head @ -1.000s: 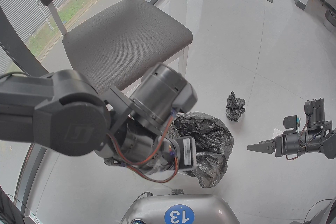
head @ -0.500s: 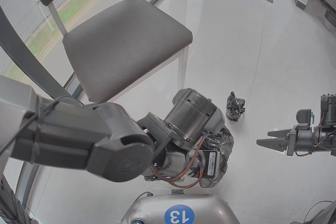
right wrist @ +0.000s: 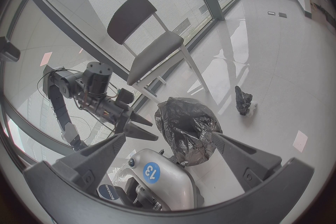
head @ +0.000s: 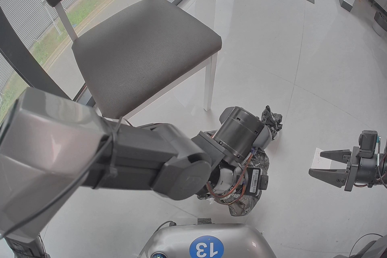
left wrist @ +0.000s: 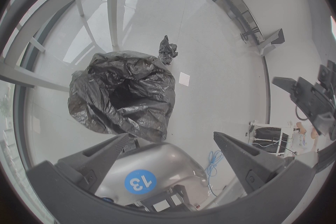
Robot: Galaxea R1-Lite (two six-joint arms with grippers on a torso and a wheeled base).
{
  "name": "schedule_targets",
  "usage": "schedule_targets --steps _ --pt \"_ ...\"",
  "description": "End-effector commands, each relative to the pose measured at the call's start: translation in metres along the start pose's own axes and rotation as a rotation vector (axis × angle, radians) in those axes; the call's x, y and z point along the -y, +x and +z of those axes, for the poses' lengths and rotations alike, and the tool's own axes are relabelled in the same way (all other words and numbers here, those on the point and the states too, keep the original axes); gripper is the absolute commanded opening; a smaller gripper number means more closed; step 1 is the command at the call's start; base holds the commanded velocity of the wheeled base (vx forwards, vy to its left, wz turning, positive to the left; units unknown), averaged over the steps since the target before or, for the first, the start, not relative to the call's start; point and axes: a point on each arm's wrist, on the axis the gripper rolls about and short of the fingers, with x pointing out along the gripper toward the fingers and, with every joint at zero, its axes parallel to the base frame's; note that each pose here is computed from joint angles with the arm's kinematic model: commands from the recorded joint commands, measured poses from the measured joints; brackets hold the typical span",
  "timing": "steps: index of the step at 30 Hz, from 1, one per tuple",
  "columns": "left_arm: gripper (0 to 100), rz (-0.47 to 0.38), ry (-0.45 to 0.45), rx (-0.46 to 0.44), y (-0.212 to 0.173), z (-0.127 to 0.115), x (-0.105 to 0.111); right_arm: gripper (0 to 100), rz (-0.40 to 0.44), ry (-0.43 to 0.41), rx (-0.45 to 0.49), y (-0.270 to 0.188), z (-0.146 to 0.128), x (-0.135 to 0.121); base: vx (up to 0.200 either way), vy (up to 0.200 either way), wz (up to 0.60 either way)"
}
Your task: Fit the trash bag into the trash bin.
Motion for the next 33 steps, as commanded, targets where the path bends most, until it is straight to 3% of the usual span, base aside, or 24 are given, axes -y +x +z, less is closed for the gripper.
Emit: schedule_targets --steps 1,8,21,29,33 --pt "100 0.038 0.005 -0.001 0.029 0.006 -0.004 100 0.004 -0.028 0.035 -0.010 0.000 -0.008 0.000 0.000 0.00" --pt "100 0.075 -0.018 0.022 0.044 0.017 -0.015 100 0.006 -0.047 0.059 -0.015 0.001 -0.012 0.000 0.000 0.00" --pt "100 0.114 -0.043 0.062 0.039 0.037 -0.044 100 0.006 -0.047 0.068 -0.017 0.002 -0.013 0.000 0.000 0.00" --pt "100 0.178 -0.073 0.077 0.037 0.050 -0.079 100 0.004 -0.041 0.067 -0.017 0.003 -0.012 0.000 0.000 0.00" --pt "100 0.189 -0.075 0.073 0.036 0.051 -0.086 100 0.004 -0.042 0.069 -0.015 0.005 -0.012 0.000 0.000 0.00"
